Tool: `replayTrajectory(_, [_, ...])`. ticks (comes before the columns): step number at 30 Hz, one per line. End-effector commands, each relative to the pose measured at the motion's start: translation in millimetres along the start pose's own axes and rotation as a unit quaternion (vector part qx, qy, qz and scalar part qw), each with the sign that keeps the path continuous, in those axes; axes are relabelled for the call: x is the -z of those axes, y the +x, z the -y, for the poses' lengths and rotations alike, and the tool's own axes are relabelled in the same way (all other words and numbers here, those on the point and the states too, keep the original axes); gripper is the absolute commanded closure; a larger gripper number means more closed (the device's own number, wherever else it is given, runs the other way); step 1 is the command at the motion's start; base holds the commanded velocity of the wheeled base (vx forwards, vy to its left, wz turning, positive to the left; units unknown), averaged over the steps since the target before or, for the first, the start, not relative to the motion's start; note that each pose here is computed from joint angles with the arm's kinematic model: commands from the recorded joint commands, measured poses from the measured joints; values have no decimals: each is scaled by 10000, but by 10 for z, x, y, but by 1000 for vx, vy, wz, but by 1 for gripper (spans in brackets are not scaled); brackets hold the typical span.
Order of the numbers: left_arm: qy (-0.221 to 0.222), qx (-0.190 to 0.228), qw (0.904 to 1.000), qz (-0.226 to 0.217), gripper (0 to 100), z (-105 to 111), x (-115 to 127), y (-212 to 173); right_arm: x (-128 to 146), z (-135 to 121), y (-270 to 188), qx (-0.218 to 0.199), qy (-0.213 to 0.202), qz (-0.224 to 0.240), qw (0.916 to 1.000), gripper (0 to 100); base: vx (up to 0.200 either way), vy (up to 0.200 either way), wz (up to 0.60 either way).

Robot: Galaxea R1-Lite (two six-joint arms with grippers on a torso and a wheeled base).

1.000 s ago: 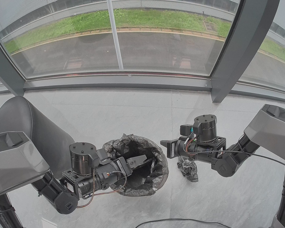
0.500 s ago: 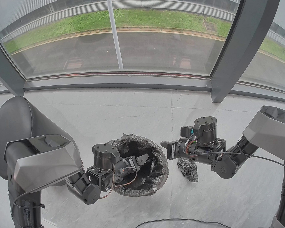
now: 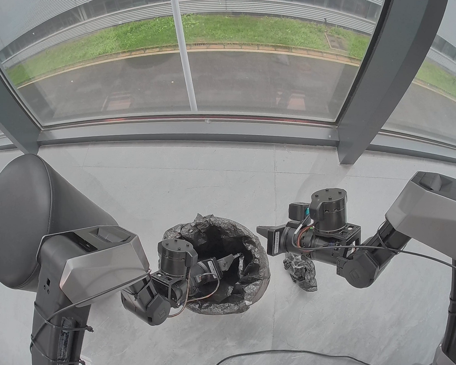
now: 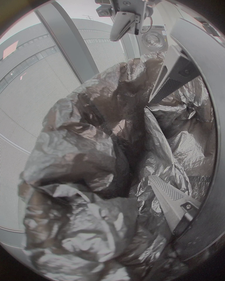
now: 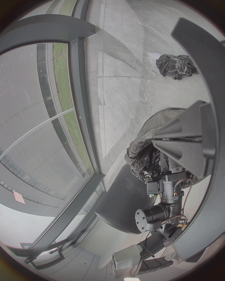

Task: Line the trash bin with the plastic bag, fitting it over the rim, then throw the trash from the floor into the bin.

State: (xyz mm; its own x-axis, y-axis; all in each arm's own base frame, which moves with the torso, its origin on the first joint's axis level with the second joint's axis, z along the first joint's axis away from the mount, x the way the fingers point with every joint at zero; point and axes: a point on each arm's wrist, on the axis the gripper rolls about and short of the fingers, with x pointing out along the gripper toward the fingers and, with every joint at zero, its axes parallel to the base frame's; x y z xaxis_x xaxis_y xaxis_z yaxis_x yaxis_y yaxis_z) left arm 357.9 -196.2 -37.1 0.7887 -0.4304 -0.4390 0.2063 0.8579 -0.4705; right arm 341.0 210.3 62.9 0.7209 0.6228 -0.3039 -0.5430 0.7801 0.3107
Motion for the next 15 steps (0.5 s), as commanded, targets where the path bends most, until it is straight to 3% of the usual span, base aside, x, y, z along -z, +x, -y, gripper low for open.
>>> replayTrajectory(1, [-5, -76, 9999, -140, 0, -71, 127, 82, 33, 7, 13, 0, 7, -47, 10000, 100, 0, 0, 0])
replayTrajectory(15, [-37, 17, 10000, -17, 0, 67, 28, -34, 14, -1, -8, 8, 4, -21, 10000, 100, 0, 0, 0])
